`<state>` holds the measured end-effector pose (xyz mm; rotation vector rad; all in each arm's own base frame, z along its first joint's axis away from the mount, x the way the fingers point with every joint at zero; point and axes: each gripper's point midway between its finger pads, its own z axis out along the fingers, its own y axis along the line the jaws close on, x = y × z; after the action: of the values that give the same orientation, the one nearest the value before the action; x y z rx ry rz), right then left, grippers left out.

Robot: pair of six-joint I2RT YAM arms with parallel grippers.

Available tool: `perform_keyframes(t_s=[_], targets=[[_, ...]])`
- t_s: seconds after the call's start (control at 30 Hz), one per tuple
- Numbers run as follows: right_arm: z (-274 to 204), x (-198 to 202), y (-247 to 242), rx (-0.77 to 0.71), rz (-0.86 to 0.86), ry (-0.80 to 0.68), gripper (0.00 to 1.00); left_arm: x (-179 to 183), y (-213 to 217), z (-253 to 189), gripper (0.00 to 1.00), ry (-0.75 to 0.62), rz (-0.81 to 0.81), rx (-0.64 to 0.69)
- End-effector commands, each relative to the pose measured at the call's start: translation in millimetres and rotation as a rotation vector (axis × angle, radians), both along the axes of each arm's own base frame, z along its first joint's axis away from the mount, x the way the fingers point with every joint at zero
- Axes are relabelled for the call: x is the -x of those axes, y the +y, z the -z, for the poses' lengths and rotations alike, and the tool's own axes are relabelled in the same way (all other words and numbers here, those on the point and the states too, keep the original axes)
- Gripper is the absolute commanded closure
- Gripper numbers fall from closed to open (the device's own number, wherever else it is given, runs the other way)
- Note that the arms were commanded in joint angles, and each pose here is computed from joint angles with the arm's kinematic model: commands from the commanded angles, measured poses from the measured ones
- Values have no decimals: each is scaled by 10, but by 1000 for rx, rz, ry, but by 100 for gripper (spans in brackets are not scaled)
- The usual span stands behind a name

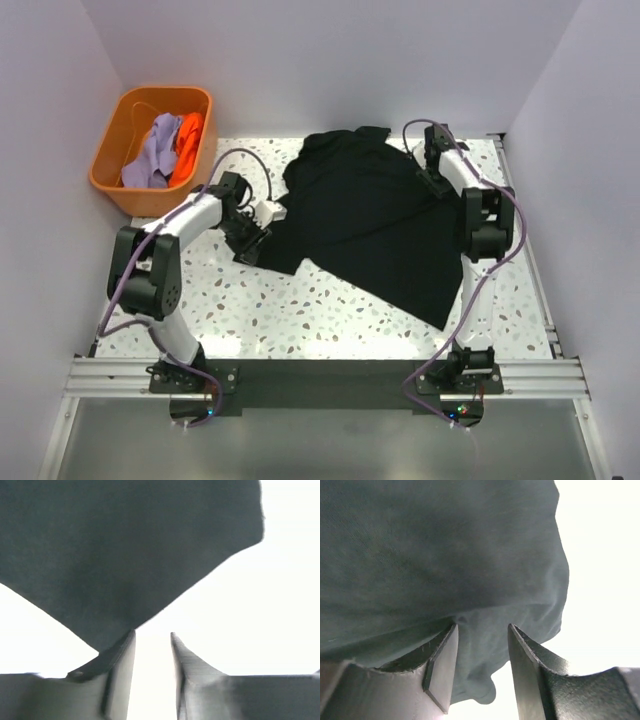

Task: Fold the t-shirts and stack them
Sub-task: Flatten the tshirt out

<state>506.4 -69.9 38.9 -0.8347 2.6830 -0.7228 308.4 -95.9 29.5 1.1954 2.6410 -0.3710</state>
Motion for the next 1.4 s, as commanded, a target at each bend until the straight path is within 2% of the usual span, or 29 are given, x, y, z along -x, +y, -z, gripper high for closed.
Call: perform_keyframes(t_s=[0.0, 0.07, 0.13, 0.17, 0.3, 0.4, 0.43, 0.53, 0.6, 0.73, 1.0, 1.2, 1.37], targets=[[-477, -384, 172, -91, -35, -169, 51, 44, -377, -654, 59, -66, 4, 209], [-716, -235, 301, -172, -54, -184, 50, -250, -445, -874, 57, -167, -20, 235], [-843, 47, 370, -211, -62, -152, 49, -451, -483, -913, 57, -213, -37, 244], [-848, 168, 467, -262, -82, -123, 48, -510, -499, -810, 57, -190, -48, 237], [-682, 995, 666, -386, -54, 113, 49, -909, -545, -686, 58, -231, -84, 214], [-599, 1361, 818, -453, -58, 203, 50, -1127, -517, -542, 59, -252, -102, 172], [-475, 1578, 841, -462, -45, 264, 50, -1198, -510, -515, 59, -263, -113, 162], [-332, 1894, 892, -464, -42, 320, 51, -1377, -473, -368, 59, -279, -132, 123], [-253, 2005, 902, -454, -38, 338, 52, -1495, -426, -287, 61, -296, -165, 90], [24, 2216, 829, -410, -8, 389, 54, -1715, -489, -385, 62, -362, -211, 123], [450, 2447, 579, -279, 6, 459, 58, -1873, -629, -385, 47, -347, -215, 184], [455, 2435, 579, -279, 3, 461, 58, -1850, -727, -356, 39, -320, -179, 216], [416, 2369, 602, -287, 6, 457, 58, -1725, -783, -324, 39, -304, -125, 209]])
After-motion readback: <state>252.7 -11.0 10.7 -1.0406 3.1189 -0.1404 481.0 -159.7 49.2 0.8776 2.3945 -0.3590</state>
